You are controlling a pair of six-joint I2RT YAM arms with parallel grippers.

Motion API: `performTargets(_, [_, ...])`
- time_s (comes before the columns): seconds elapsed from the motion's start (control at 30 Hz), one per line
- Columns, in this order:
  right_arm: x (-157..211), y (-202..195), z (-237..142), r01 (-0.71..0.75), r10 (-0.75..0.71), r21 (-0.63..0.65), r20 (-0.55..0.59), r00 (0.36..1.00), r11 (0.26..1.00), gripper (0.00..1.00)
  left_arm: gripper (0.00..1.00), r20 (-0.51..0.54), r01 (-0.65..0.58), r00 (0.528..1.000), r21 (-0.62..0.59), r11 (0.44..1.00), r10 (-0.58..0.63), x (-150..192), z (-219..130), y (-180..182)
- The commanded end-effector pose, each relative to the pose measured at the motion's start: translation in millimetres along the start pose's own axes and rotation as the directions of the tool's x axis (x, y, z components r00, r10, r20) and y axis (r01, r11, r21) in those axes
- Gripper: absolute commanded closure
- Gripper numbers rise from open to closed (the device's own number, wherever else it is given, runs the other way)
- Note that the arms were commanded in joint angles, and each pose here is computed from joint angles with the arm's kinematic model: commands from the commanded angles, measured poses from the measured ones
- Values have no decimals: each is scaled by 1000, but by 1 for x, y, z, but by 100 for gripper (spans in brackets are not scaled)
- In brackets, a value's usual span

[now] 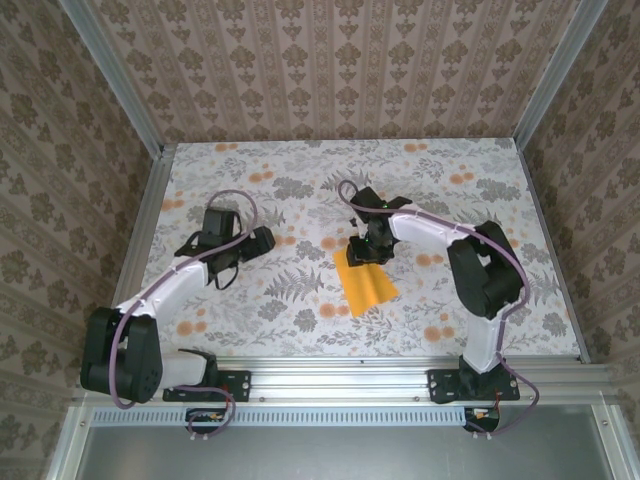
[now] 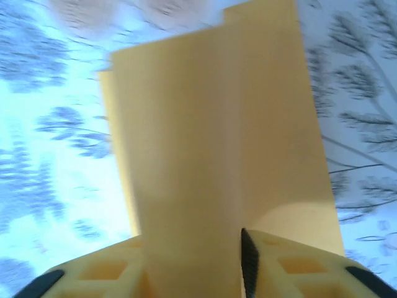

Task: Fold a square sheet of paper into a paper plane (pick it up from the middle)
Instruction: First fold in half a square sheet of paper at the center of the table.

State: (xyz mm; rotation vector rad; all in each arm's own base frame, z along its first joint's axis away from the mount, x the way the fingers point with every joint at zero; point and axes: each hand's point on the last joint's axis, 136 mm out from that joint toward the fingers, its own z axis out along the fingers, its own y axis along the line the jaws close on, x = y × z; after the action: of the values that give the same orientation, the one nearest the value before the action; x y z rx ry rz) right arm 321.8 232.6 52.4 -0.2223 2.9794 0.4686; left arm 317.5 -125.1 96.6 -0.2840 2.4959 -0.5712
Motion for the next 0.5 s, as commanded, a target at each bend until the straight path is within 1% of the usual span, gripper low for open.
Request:
performTargets(0.0, [-22, 55, -37, -36, 68, -292, 100, 993, 956, 69, 10, -27, 28, 999, 129, 991, -25, 11, 0, -23])
performTargets(0.07, [-27, 71, -47, -43, 95, -398, 112, 989, 916, 71, 11, -44, 38, 999, 195, 980, -30, 17, 0, -35])
performTargets(0.13, [-32, 84, -52, -62, 131, -499, 105, 986, 864, 71, 15, -59, 49, 998, 279, 959, -33, 23, 1, -52])
performTargets(0.2, [-37, 88, -50, -86, 164, -565, 89, 982, 821, 71, 17, -78, 64, 996, 349, 935, -39, 28, 1, -66])
performTargets(0.33, [-41, 79, -31, -146, 214, -607, 41, 976, 781, 71, 20, -117, 87, 992, 433, 897, -40, 36, 7, -88])
performTargets(0.4, [-41, 72, -19, -176, 233, -616, 12, 972, 768, 71, 21, -129, 90, 991, 439, 894, -36, 39, 11, -93])
performTargets(0.47, [-39, 62, -5, -204, 247, -600, -10, 969, 774, 70, 23, -146, 89, 989, 441, 893, -26, 43, 17, -98])
